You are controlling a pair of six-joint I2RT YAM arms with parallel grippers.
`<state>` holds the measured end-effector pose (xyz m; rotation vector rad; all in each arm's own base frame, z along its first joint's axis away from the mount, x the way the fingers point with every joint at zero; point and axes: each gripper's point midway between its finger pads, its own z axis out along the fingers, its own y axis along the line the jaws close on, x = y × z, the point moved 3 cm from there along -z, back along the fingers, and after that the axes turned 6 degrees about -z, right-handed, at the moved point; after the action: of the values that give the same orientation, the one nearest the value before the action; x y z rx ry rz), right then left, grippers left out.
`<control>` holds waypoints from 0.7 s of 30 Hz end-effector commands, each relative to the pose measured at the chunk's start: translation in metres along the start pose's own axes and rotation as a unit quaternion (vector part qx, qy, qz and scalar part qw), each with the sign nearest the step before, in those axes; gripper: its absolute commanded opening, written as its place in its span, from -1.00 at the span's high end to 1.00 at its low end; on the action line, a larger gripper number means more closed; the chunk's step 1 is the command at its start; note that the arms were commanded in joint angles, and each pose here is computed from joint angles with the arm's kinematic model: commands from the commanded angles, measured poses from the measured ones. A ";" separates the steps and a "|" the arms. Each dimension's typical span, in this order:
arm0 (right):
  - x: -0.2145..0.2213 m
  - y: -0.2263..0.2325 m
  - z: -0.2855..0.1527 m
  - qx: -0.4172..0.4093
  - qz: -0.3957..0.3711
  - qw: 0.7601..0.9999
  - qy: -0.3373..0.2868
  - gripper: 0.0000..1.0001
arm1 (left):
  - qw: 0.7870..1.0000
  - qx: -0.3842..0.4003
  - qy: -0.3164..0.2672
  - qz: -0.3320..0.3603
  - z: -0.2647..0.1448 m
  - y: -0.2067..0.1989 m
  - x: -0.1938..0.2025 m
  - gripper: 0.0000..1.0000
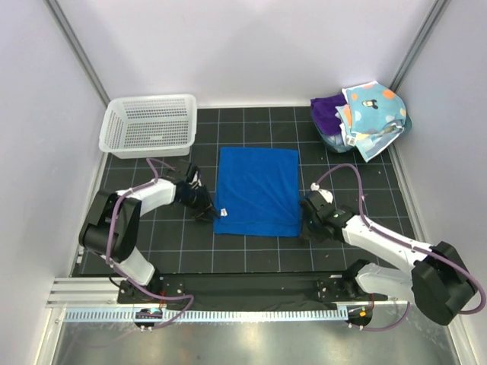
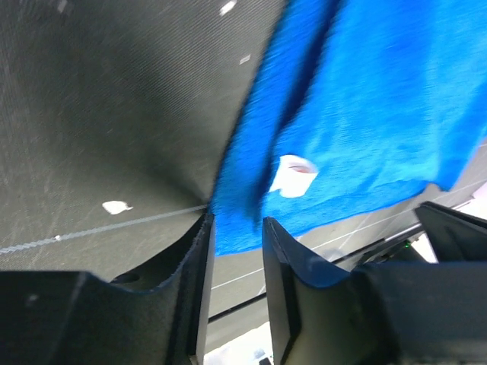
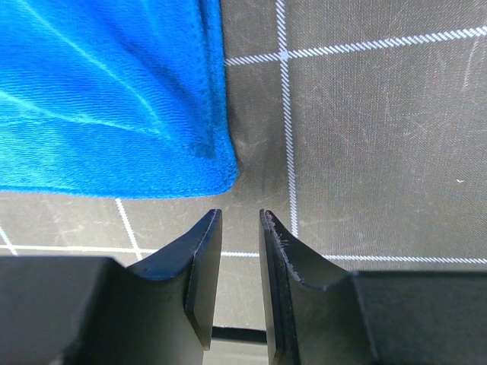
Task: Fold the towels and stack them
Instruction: Fold the towel
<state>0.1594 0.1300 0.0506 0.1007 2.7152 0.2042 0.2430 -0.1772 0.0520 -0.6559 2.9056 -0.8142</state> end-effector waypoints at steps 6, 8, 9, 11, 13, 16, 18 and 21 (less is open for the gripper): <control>-0.037 0.019 -0.026 -0.025 0.010 0.998 -0.064 0.31 | 0.999 -0.028 0.018 0.008 0.003 0.013 0.016 0.39; -0.044 0.022 -0.026 -0.023 0.009 0.997 -0.070 0.31 | 0.999 -0.051 0.015 0.011 0.007 0.018 0.015 0.47; -0.046 0.024 -0.025 -0.023 0.008 0.997 -0.072 0.31 | 0.998 -0.065 0.014 0.008 0.007 0.020 0.013 0.51; -0.050 0.028 -0.022 -0.025 0.008 0.997 -0.074 0.31 | 0.992 -0.120 0.030 -0.001 0.009 0.037 0.016 0.73; -0.053 0.030 -0.020 -0.025 0.008 0.997 -0.078 0.31 | 0.988 -0.149 0.040 -0.006 0.008 0.043 0.016 0.89; -0.055 0.031 -0.015 -0.022 0.005 0.997 -0.078 0.31 | 0.985 -0.165 0.042 -0.006 0.009 0.052 0.019 0.91; -0.055 0.031 -0.012 -0.018 0.005 0.997 -0.077 0.31 | 0.984 -0.174 0.034 -0.001 0.006 0.055 0.019 0.91; -0.055 0.030 -0.008 -0.015 0.002 0.997 -0.077 0.29 | 0.981 -0.193 0.028 0.007 0.000 0.061 0.018 0.90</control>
<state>0.1917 0.1460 0.0729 0.1127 2.6311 0.2138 0.2248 -0.1719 0.0395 -0.6687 3.0701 -0.6107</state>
